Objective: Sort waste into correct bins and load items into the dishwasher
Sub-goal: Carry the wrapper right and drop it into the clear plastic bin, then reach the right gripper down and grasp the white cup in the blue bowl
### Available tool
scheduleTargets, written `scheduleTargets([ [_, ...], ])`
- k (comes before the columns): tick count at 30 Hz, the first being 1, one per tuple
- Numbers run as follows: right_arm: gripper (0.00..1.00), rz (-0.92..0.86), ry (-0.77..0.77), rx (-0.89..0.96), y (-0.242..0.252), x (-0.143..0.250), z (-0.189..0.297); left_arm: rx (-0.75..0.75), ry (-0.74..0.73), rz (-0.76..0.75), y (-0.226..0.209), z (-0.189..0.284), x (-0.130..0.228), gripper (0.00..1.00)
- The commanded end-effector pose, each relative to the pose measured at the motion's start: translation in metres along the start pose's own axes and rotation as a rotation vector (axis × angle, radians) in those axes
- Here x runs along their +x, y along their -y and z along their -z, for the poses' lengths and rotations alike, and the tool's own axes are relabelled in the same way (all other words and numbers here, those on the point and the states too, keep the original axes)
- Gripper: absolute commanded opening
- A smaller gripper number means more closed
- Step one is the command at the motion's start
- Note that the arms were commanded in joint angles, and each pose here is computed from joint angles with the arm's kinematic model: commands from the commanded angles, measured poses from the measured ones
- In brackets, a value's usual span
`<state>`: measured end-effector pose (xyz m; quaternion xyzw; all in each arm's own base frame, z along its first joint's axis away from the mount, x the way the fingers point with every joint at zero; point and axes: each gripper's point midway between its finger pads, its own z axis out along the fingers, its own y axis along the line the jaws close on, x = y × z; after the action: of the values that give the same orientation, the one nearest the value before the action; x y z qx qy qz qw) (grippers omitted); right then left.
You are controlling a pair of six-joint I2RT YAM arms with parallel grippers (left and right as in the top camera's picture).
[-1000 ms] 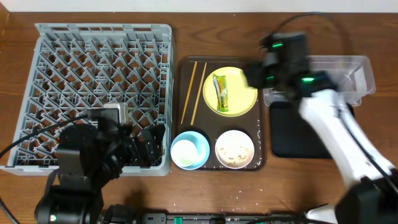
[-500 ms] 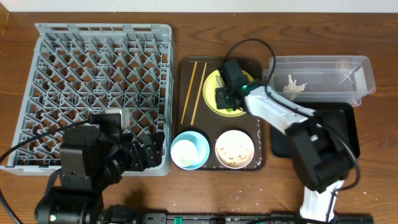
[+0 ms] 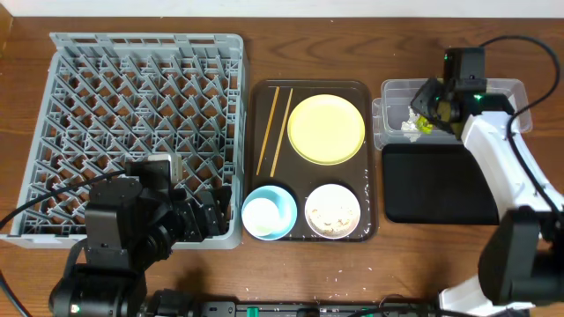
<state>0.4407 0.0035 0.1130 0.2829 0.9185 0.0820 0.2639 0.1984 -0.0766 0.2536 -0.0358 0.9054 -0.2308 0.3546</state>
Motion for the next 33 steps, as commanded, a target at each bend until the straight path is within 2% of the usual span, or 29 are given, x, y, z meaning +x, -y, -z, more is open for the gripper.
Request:
scheduleTargets([
  [1,0.67,0.160,-0.026,-0.205,-0.034,0.000,0.026,-0.012,0.010,-0.005,0.000,0.005,-0.003,0.93],
  [5,0.59,0.325,-0.070,-0.471,-0.084,0.025,0.080,-0.007,0.016,-0.035,0.001,0.005,-0.005,0.93],
  [7,0.56,0.417,-0.102,-0.521,-0.100,0.049,0.099,-0.006,0.018,-0.057,0.001,0.004,-0.005,0.92],
  [8,0.55,0.437,-0.116,-0.524,-0.102,0.056,0.101,-0.006,0.018,-0.062,0.001,0.004,-0.005,0.89],
  [10,0.50,0.511,-0.201,-0.486,-0.111,0.096,0.098,-0.008,0.007,-0.072,0.000,0.002,-0.005,0.87],
  [13,0.50,0.583,-0.250,-0.415,-0.118,0.133,0.088,0.049,-0.026,-0.099,0.009,-0.003,-0.003,0.86],
  [16,0.50,0.664,-0.286,-0.430,-0.132,0.161,0.088,0.107,-0.071,-0.094,0.017,-0.011,0.000,0.81],
  [23,0.49,0.807,-0.455,-0.400,-0.126,0.233,0.108,0.106,-0.164,-0.109,0.017,-0.026,0.010,0.77],
  [27,0.41,0.930,-0.483,-0.452,-0.135,0.261,0.120,0.027,-0.203,-0.127,0.006,-0.031,0.018,0.74],
  [31,0.45,1.039,-0.524,-0.470,-0.137,0.299,0.122,-0.085,-0.204,-0.098,-0.012,-0.030,0.019,0.74],
  [33,0.50,1.053,-0.527,-0.429,-0.133,0.314,0.111,-0.122,-0.191,-0.060,-0.018,-0.030,0.017,0.73],
])
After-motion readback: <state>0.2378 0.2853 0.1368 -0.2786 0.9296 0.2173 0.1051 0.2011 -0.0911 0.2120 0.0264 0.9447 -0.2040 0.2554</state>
